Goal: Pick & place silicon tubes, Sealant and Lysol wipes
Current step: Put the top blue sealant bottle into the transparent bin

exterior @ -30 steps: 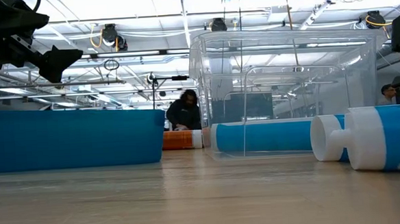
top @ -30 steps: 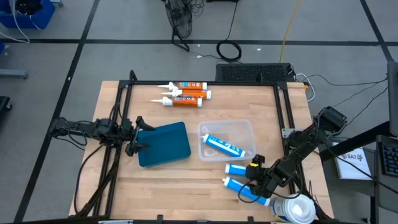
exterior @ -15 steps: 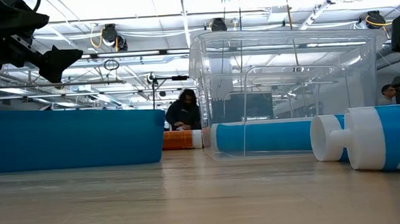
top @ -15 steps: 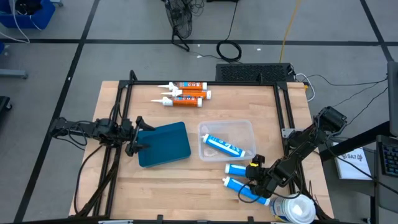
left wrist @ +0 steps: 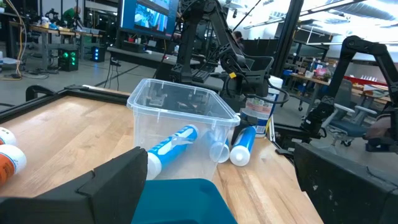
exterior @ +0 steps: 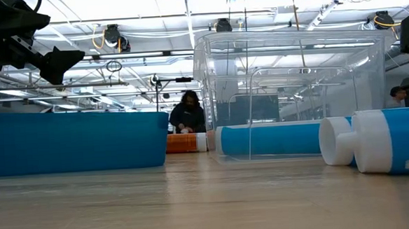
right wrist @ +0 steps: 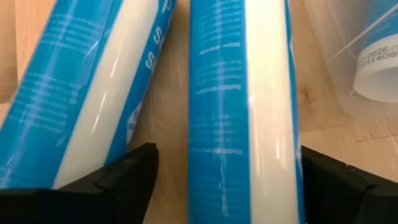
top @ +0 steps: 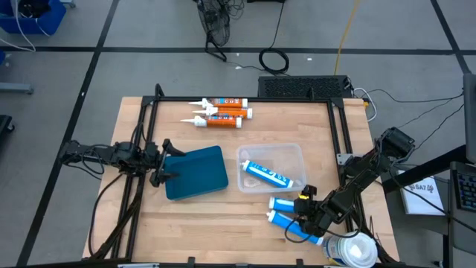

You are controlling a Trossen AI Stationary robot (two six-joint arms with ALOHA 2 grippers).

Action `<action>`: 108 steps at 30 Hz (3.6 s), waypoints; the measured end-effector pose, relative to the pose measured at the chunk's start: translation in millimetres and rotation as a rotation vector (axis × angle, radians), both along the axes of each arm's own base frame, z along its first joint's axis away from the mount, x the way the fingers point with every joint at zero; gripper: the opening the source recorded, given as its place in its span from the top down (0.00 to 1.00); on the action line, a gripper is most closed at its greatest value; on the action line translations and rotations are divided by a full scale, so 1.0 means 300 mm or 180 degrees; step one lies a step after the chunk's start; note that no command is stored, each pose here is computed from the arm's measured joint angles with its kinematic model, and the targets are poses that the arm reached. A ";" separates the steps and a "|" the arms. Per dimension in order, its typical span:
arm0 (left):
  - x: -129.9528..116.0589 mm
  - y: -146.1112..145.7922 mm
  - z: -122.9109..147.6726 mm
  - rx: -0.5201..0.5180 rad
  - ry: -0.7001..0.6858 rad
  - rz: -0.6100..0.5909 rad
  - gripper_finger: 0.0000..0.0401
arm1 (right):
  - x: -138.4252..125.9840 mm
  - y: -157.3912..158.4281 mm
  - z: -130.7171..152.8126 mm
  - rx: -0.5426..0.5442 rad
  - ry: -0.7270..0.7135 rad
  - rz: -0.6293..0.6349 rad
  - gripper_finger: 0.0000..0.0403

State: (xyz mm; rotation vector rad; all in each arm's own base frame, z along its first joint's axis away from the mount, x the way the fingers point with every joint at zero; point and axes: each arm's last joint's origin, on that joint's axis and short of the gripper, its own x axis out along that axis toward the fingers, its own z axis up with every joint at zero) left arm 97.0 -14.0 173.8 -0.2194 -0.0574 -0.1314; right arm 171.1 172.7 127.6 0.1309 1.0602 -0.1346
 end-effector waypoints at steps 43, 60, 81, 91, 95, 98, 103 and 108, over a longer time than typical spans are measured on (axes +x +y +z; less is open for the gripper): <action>0.000 0.000 0.000 0.0000 0.0001 -0.0001 0.02 | 0.000 0.000 0.000 0.0000 0.0000 -0.0001 0.43; 0.000 0.000 0.000 0.0000 0.0000 -0.0001 0.02 | 0.001 -0.001 0.000 -0.0050 -0.0039 -0.0007 0.45; 0.000 0.000 0.000 0.0001 0.0000 -0.0002 0.02 | 0.002 -0.003 0.001 -0.0148 -0.0090 0.0050 0.49; 0.000 0.000 0.000 0.0001 0.0000 0.0000 0.02 | 0.019 0.015 0.026 -0.0144 -0.0143 0.0171 0.49; 0.000 0.000 0.000 0.0000 0.0000 0.0000 0.02 | 0.039 0.037 0.058 -0.0151 -0.0219 0.0329 0.49; 0.000 0.000 0.000 0.0000 0.0001 0.0000 0.02 | 0.050 0.050 0.082 -0.0148 -0.0280 0.0423 0.49; 0.000 0.000 0.000 0.0001 0.0000 -0.0001 0.02 | 0.057 0.057 0.114 -0.0149 -0.0343 0.0494 0.49; 0.000 0.000 0.000 0.0000 0.0000 -0.0002 0.02 | 0.053 0.053 0.141 -0.0095 -0.0422 0.0510 0.49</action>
